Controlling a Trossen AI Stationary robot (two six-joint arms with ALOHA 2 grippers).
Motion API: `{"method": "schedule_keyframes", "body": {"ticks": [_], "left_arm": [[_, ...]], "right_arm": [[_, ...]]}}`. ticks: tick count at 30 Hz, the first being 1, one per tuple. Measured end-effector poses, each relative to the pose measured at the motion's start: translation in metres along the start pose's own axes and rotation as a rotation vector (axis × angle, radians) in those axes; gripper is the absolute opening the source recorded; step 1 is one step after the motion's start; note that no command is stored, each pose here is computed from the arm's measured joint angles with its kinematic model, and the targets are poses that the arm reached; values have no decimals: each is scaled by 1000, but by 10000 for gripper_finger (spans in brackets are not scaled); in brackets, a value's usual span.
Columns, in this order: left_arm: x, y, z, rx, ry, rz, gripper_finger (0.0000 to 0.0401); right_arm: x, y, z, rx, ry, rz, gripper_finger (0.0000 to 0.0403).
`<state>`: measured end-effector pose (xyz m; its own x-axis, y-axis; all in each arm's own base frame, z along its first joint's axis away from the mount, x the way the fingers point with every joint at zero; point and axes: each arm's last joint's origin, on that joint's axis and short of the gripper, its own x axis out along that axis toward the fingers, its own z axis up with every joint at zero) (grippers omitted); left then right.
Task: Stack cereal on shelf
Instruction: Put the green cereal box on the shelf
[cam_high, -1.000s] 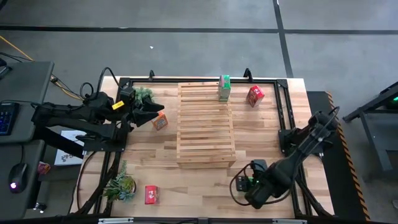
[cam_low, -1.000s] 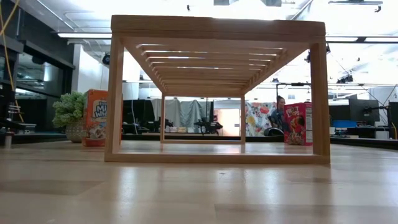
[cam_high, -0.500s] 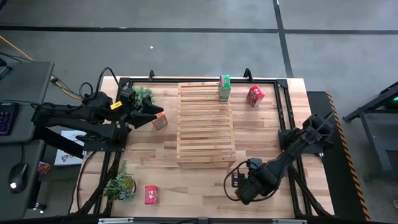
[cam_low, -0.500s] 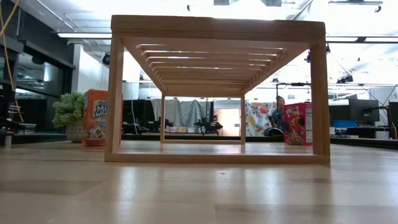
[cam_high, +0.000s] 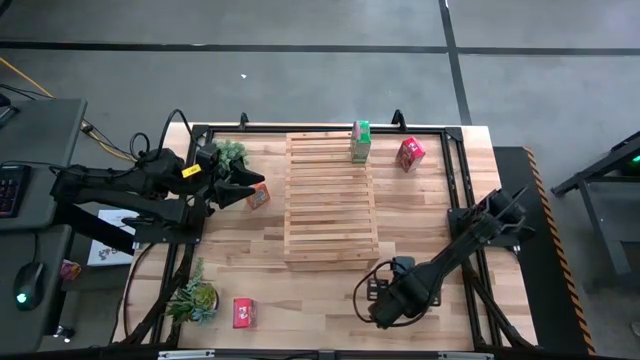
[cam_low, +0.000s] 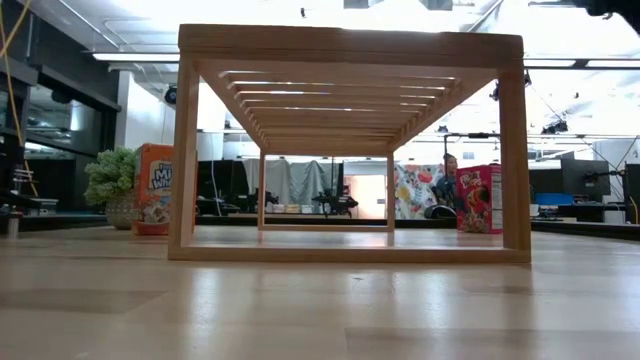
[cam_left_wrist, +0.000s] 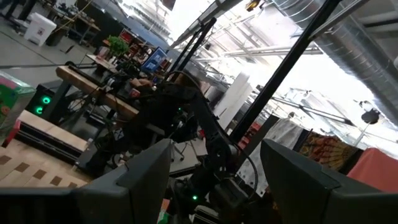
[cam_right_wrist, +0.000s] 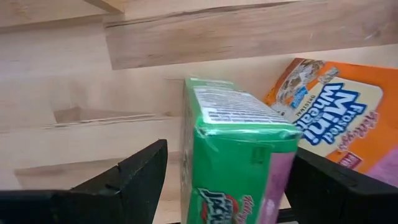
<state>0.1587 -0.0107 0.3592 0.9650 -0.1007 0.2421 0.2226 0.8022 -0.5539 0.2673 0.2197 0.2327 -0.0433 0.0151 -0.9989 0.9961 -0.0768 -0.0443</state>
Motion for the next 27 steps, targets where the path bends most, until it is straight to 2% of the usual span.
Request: {"method": "schedule_keyframes", "body": {"ticks": [9,19,23,27], "left_arm": [[0,1,-1,1,14,11,239],[0,2,-2,1,20,16,239],[0,2,-2,1,20,16,239],[0,2,-2,1,20,16,239]], "right_arm": [[3,2,0,3,11,-24,247],[3,3,-2,0,29,-12,166],[-3,4,-7,-97,103,45,135],[-34,4,-16,-337,204,217,123]]}}
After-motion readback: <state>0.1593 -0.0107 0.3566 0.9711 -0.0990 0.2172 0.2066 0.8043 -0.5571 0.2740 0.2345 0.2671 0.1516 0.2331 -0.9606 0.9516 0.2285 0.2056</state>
